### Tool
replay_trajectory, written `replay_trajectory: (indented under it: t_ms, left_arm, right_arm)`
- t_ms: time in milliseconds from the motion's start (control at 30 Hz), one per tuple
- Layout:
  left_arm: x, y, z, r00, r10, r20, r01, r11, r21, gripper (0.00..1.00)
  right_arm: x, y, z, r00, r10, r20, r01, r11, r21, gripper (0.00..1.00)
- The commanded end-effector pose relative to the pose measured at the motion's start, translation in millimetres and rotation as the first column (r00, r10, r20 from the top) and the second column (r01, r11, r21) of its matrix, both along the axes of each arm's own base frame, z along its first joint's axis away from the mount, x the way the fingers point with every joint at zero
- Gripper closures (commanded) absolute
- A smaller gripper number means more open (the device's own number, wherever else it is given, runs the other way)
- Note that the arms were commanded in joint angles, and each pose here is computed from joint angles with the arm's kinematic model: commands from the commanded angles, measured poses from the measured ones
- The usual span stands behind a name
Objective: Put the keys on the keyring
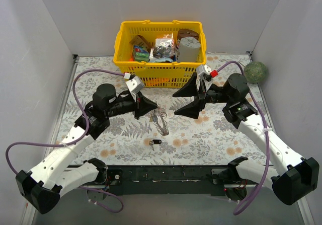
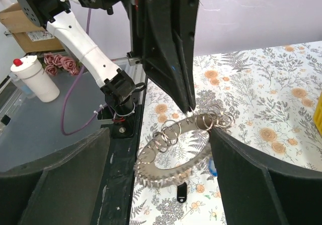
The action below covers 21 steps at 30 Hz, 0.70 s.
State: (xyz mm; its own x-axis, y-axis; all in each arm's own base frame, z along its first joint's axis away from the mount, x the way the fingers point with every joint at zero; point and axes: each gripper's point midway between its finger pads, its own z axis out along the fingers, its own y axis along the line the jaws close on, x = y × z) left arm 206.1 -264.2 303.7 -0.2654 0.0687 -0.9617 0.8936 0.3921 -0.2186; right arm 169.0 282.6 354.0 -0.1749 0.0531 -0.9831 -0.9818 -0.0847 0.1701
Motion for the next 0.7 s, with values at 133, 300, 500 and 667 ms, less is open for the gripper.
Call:
replay_trajectory:
  t_ms: [133,300,500,667]
  left_arm:
    - [-1,8,35,0.975,0.004,0.224,0.006,0.999,-0.041,1.00]
    - [-5,5,28,0.979,-0.035,0.200,0.040,0.999,-0.025,1.00]
    - [-9,0,10,0.981,-0.097,0.168,0.096,0.995,0.016,1.00]
    - [-7,1,-2,0.982,-0.084,0.172,0.080,0.996,0.029,1.00]
  right_arm:
    - [4,-1,0,1.000,-0.014,0.019,0.014,1.000,0.009,0.11]
    - [7,0,-6,1.000,-0.022,0.007,0.022,1.000,-0.009,0.10]
    - [14,-1,-23,0.997,-0.070,-0.019,0.069,0.997,-0.044,0.10]
    - [30,-4,-51,0.980,-0.175,-0.095,0.163,0.979,-0.124,0.11]
